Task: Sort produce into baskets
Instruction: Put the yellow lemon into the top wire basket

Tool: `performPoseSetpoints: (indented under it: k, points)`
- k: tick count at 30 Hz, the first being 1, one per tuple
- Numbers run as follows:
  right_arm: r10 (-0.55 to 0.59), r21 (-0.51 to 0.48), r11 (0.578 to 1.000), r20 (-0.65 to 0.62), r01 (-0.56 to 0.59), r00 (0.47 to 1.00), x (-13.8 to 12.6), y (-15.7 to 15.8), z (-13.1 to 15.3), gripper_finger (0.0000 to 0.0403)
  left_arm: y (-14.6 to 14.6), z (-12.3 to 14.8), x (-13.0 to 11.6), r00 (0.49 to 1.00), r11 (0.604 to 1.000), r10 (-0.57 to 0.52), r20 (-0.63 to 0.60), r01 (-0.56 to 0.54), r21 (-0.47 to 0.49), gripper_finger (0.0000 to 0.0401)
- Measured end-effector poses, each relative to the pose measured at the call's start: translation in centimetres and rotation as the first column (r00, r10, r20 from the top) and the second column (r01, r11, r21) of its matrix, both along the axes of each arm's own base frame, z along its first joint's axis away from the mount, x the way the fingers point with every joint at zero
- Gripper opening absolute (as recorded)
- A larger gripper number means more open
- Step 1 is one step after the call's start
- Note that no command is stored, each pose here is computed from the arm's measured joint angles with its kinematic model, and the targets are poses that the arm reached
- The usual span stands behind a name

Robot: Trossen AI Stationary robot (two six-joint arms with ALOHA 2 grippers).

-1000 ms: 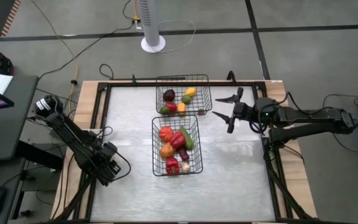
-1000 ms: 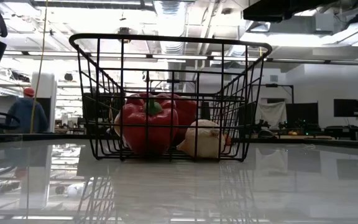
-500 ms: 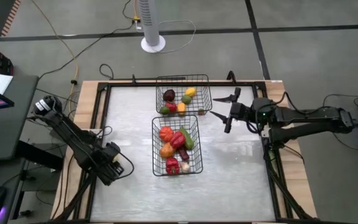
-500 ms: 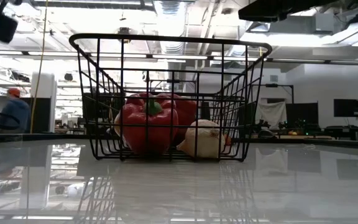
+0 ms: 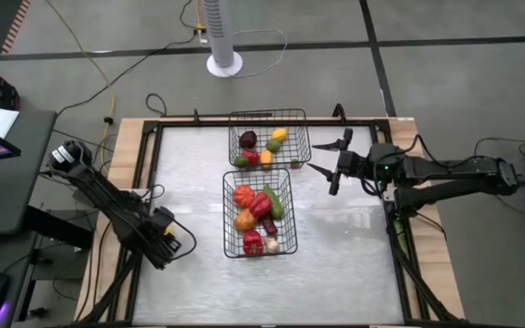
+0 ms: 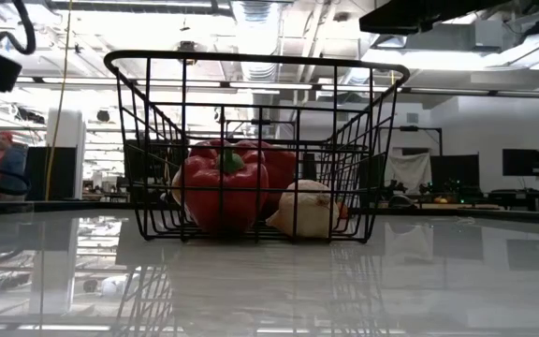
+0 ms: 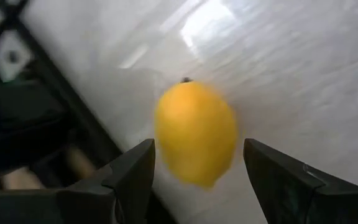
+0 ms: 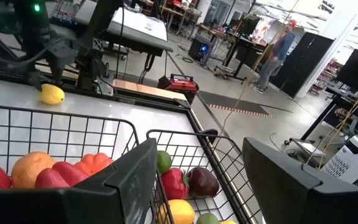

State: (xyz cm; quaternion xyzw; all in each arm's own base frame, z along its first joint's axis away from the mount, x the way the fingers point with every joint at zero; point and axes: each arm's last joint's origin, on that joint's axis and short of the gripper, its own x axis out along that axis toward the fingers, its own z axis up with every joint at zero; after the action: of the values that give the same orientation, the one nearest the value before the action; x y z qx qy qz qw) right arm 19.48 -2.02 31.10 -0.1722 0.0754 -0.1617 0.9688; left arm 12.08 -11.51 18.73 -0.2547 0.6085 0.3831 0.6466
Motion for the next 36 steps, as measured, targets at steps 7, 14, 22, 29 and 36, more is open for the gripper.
performPoseSetpoints:
  k: [7,14,22,29,36]
  points:
    - [0.0,0.0,1.0,0.008,0.0,1.0,0.0,0.0,0.1,0.0265,0.4,-2.0,-0.5,0.999,0.999,0.036,-0.022,-0.037,-0.034,0.0234]
    - [0.0,0.001,1.0,0.006,0.0,1.0,0.0,0.0,0.1,0.0265,0.4,-2.7,-0.7,1.0,0.998,0.013,-0.023,-0.014,-0.054,0.023]
    - [0.0,0.0,1.0,0.007,0.0,1.0,0.0,0.0,0.1,0.0265,0.0,-1.7,0.2,0.996,0.999,-0.045,0.075,0.046,-0.014,0.0177]
    - [0.0,0.0,1.0,0.011,0.0,1.0,0.0,0.0,0.1,0.0265,-0.1,1.9,3.2,0.929,0.979,-0.158,0.335,0.102,0.178,0.0177]
    - [-0.001,0.002,1.0,0.016,0.001,1.0,0.0,0.0,0.1,0.0265,2.9,5.5,7.6,0.835,0.864,-0.312,0.454,0.051,0.5,0.0182]
